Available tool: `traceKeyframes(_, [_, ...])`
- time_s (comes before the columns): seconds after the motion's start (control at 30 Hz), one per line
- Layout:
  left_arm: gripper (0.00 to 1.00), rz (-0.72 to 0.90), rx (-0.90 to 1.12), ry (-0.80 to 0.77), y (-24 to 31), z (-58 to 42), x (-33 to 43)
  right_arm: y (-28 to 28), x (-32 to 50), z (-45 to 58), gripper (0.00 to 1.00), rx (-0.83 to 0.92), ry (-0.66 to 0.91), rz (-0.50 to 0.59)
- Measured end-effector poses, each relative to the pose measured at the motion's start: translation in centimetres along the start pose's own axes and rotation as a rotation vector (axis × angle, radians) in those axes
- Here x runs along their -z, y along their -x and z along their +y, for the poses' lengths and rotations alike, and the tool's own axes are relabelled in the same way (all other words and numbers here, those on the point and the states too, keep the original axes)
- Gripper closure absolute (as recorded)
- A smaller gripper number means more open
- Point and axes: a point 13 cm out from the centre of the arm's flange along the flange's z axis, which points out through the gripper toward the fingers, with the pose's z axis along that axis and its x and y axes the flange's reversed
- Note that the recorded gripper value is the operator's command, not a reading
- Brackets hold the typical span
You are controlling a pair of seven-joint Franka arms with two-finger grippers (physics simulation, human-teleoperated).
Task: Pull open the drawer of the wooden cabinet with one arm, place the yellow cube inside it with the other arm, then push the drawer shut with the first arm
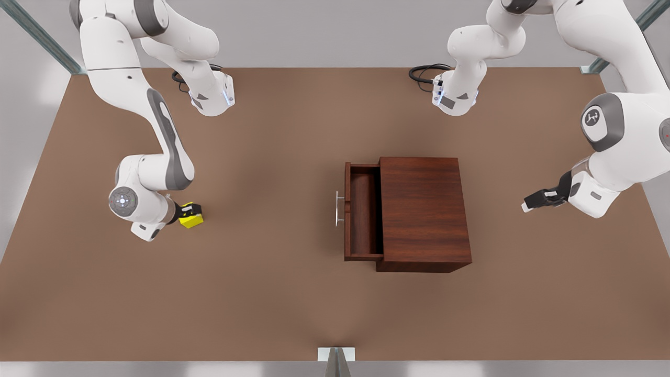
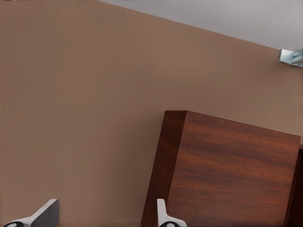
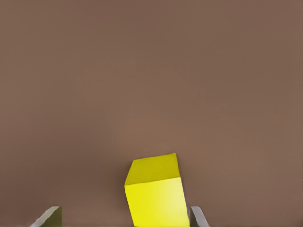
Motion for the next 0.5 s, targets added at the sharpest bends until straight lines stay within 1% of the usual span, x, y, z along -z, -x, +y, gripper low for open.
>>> traceKeyframes(0.27, [0.0,0.006,-0.082,0.001,-0.1,0.1,-0.2,-0.8,-3.5,-1.1,0.0,0.11,-0.022,-0.01])
traceKeyframes(0.5, [0.0,0.009,-0.129,0.002,-0.3,0.2,-0.1,-1.1,-4.9,-2.0,0.0,0.156,-0.033,-0.033])
